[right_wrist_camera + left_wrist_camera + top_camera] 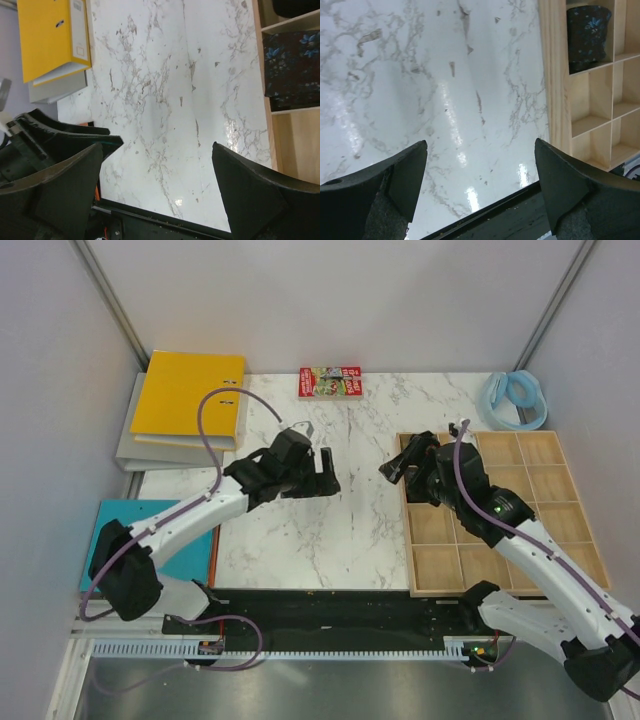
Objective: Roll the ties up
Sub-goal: Reset both arms
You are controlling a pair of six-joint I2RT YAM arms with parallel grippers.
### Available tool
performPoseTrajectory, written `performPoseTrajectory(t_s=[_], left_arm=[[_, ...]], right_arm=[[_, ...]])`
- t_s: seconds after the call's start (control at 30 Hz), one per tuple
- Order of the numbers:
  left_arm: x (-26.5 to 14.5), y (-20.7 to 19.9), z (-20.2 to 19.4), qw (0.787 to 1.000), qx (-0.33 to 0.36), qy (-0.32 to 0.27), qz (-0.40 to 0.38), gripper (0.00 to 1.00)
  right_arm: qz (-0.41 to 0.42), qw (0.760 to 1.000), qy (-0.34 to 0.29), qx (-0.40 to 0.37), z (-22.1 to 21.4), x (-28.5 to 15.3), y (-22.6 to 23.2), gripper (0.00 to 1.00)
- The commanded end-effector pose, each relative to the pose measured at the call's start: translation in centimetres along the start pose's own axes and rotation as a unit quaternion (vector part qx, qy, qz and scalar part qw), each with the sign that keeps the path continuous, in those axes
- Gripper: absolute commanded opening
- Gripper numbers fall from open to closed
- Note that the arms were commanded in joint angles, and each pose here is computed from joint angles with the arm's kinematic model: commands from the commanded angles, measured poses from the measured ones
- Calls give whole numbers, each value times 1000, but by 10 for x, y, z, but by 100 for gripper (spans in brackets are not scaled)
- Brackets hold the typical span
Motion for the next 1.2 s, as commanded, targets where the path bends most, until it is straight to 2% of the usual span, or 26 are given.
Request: performPoseTrajectory(t_s=[0.0, 0.27, 0.57, 0.8, 1.17], left_arm=[[-33, 34, 11, 999, 6, -36, -1, 93], [-67, 90, 17, 997, -12, -67, 33, 93], [-87, 122, 19, 993, 3, -96, 74, 94], [-99, 134, 14, 989, 21, -117, 91, 94], [-106, 134, 12, 987, 20, -134, 82, 95]], right_arm=[[52, 998, 25, -2, -6, 18, 16, 98], [76, 994, 68, -24, -31, 47, 44, 98], [102, 987, 86, -86, -74, 55, 89, 98], [84, 986, 96, -108, -105, 51, 73, 98], [64, 986, 104, -117, -116, 54, 60, 98]])
Point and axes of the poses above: each gripper's point midway between its finger pads, its own x axis out along the fingers, its own y axis along the line the jaws close on, z = x × y, the point moved 7 cm from there along -x, back along the fingers, and after that the axes turned 15 degrees about -x, right-handed, at the moved point
